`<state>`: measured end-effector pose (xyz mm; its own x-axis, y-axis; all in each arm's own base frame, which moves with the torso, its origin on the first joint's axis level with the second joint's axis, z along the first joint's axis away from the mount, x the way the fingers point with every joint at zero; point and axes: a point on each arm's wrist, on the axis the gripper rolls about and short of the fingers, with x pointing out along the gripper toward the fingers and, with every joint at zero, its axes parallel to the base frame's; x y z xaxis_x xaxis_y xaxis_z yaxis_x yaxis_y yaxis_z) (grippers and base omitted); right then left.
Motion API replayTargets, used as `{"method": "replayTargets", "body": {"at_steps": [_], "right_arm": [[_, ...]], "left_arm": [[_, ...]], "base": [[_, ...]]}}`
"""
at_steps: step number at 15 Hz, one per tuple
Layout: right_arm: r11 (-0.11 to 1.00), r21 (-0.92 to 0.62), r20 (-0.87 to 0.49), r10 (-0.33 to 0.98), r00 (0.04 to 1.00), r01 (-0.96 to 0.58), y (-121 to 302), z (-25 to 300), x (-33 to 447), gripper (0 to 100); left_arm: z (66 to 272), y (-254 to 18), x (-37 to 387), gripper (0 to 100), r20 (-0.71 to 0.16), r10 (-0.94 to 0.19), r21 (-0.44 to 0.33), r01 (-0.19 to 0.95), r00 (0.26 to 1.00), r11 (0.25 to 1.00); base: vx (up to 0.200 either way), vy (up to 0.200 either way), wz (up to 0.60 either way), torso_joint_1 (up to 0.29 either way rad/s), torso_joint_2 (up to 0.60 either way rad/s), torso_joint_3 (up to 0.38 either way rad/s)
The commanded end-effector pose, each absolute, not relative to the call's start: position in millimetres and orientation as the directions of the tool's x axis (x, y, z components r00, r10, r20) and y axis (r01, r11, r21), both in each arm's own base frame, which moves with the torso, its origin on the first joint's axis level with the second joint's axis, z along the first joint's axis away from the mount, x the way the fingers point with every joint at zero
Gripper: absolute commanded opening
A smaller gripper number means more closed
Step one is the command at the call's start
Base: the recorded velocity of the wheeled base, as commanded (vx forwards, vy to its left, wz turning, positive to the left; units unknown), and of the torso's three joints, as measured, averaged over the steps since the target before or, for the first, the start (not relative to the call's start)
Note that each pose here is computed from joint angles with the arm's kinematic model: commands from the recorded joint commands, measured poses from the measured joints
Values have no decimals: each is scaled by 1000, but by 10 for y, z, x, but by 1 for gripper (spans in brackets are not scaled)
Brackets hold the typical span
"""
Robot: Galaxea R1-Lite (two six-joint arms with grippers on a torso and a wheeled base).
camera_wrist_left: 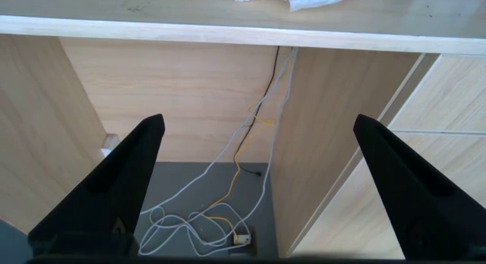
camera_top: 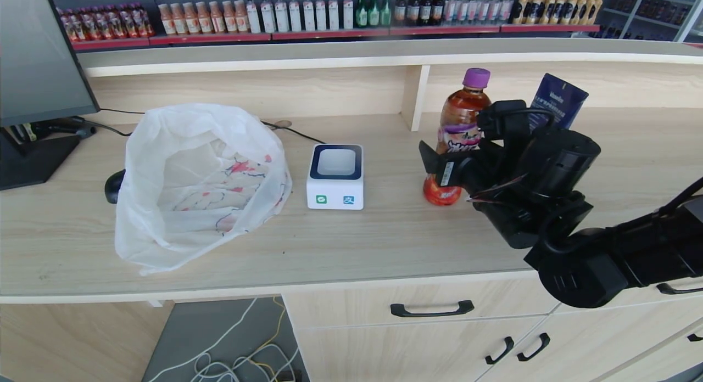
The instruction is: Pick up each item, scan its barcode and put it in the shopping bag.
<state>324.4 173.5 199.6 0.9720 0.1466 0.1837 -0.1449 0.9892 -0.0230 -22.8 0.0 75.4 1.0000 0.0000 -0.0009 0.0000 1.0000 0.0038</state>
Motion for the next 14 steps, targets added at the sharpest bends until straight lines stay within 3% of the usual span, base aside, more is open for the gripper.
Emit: {"method": "replayTargets", "body": {"at_steps": [1, 13, 14], "right_arm": [[990, -20, 193, 143, 971, -142, 1725, 2025, 3249, 100], [989, -27, 187, 147, 971, -144, 1700, 1993, 3291, 100], [989, -27, 188, 147, 971, -144, 1700, 1997, 3292, 0]], "left_arm": [[755, 0, -227, 100, -2, 0, 5, 0, 1000, 1000], [755, 0, -228, 100, 0, 0, 5, 0, 1000, 1000], [755, 0, -227, 100, -2, 0, 5, 0, 1000, 1000]], "base": [[0, 0, 0, 0, 0, 0], [0, 0, 0, 0, 0, 0], [0, 0, 0, 0, 0, 0]]}}
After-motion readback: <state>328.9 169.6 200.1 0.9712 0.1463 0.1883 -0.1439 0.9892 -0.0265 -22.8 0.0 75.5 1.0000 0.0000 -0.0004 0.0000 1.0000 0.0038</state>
